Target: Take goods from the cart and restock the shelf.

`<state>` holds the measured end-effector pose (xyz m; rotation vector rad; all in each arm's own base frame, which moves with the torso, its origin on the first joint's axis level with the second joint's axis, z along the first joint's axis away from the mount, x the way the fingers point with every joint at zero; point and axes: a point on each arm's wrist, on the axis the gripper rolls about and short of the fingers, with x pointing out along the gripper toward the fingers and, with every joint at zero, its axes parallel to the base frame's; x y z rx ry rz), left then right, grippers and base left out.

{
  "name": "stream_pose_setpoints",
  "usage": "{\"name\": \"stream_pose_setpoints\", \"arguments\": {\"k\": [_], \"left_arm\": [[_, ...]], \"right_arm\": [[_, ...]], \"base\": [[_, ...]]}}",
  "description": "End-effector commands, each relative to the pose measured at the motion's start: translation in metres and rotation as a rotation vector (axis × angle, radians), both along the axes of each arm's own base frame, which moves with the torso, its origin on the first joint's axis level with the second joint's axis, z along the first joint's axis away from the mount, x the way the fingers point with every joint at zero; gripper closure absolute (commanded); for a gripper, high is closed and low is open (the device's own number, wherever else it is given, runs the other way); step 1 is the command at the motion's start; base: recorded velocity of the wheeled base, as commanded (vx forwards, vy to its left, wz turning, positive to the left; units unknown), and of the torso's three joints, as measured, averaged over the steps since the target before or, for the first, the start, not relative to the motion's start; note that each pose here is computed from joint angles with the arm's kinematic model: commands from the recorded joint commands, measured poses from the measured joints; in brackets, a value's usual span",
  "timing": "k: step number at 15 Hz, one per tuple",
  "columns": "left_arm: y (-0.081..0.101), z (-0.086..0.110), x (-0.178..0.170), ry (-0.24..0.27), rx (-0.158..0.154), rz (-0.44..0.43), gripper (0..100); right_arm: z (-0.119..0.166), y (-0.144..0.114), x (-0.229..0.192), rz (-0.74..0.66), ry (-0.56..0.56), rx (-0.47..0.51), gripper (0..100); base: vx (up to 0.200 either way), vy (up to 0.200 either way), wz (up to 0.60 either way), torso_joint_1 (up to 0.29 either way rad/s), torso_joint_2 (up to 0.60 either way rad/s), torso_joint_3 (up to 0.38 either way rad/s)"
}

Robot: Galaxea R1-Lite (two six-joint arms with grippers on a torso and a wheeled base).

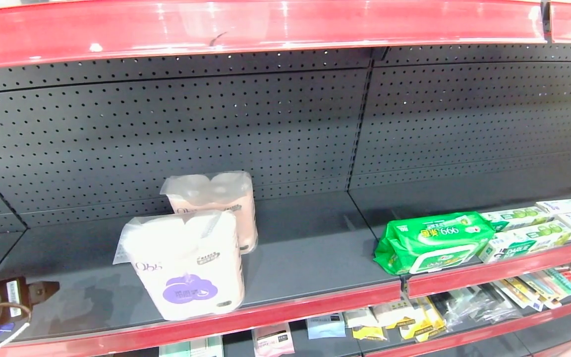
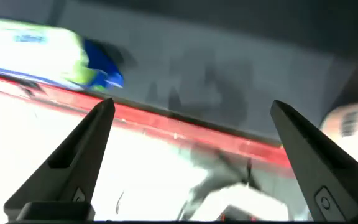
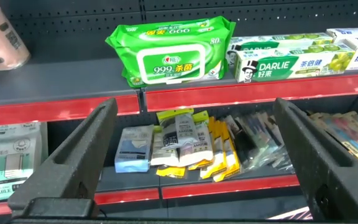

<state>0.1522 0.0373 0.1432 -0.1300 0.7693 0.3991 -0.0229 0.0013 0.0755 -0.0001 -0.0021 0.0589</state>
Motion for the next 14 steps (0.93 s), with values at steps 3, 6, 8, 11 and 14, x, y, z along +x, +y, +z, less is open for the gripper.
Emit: {"name": "stream_pose_setpoints", "arguments": {"k": [3,6,8,11,14], "left_arm": [[-0.001,-0.033,0.034,0.149,-0.042,-0.051,0],[0.001,-0.047,0.052,0.157,-0.069,-0.079,0],[-0.005,-0.053,0.059,0.165,-0.078,-0.116,0],[-0.012,-0.059,0.07,0.188,-0.094,-0.167,0],[-0.015,-0.06,0.084,0.184,-0.105,-0.193,0]], "right_arm": [[0.0,0.0,0.0,0.001,0.001,0.0,0],[0.0,0.0,0.0,0.001,0.001,0.0,0],[0.0,0.0,0.0,0.001,0.001,0.0,0],[0.0,0.0,0.0,0.001,0.001,0.0,0],[0.0,0.0,0.0,0.001,0.001,0.0,0]], "base": [[0.0,0.0,0.0,0.0,0.0,0.0],[0.0,0.0,0.0,0.0,0.0,0.0],[0.0,0.0,0.0,0.0,0.0,0.0],[0.0,0.0,0.0,0.0,0.0,0.0],[0.0,0.0,0.0,0.0,0.0,0.0]]}}
